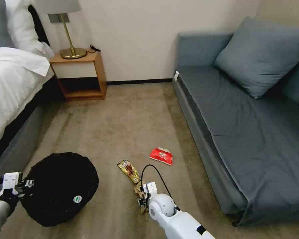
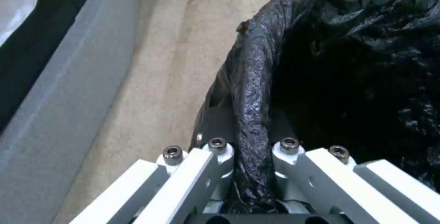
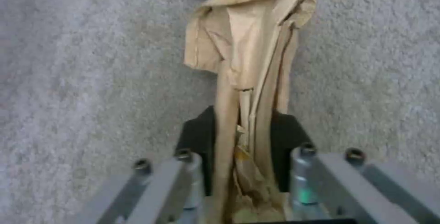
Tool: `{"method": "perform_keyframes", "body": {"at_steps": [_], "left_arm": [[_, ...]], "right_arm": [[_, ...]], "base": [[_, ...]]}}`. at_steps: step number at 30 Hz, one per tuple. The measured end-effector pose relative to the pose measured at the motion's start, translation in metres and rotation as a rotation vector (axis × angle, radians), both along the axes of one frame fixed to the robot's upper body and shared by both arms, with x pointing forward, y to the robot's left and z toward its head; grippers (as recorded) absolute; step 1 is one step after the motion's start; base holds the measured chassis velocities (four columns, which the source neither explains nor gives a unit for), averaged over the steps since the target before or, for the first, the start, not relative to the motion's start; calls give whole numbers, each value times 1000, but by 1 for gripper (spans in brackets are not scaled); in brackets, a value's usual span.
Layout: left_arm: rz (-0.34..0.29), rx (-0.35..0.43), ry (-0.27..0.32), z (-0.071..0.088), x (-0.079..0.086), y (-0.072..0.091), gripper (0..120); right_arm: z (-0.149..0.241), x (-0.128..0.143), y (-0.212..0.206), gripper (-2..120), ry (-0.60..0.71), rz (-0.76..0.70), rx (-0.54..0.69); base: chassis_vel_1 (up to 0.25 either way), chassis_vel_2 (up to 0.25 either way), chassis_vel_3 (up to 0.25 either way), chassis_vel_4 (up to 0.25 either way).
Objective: Pick up the trash bin, then pick up the garbage on the floor and place it into the trash bin.
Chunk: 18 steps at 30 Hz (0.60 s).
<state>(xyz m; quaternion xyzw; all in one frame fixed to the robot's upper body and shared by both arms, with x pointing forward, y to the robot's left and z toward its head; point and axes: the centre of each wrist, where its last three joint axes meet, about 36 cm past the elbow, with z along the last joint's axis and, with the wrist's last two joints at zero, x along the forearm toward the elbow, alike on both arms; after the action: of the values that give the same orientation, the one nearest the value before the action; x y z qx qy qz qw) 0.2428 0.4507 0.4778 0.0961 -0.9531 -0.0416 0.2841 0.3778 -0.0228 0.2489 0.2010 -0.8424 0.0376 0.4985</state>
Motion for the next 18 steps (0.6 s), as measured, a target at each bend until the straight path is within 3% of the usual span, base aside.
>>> {"method": "perform_keyframes", "body": {"at_steps": [2, 7, 13, 18], "left_arm": [[1, -1, 0, 0, 0, 0, 5], [4, -3, 2, -1, -1, 0, 5], [7, -7, 3, -3, -1, 0, 5], [4, -10, 1, -3, 0, -2, 5]], "right_arm": [[0, 0, 0, 13, -6, 3, 5], [0, -2, -3, 0, -16, -3, 26], [14, -2, -7, 0, -90, -37, 114], [64, -2, -21, 0, -208, -54, 220]], "base": [[0, 0, 0, 0], [0, 0, 0, 0], [0, 0, 0, 0], [0, 0, 0, 0]]}}
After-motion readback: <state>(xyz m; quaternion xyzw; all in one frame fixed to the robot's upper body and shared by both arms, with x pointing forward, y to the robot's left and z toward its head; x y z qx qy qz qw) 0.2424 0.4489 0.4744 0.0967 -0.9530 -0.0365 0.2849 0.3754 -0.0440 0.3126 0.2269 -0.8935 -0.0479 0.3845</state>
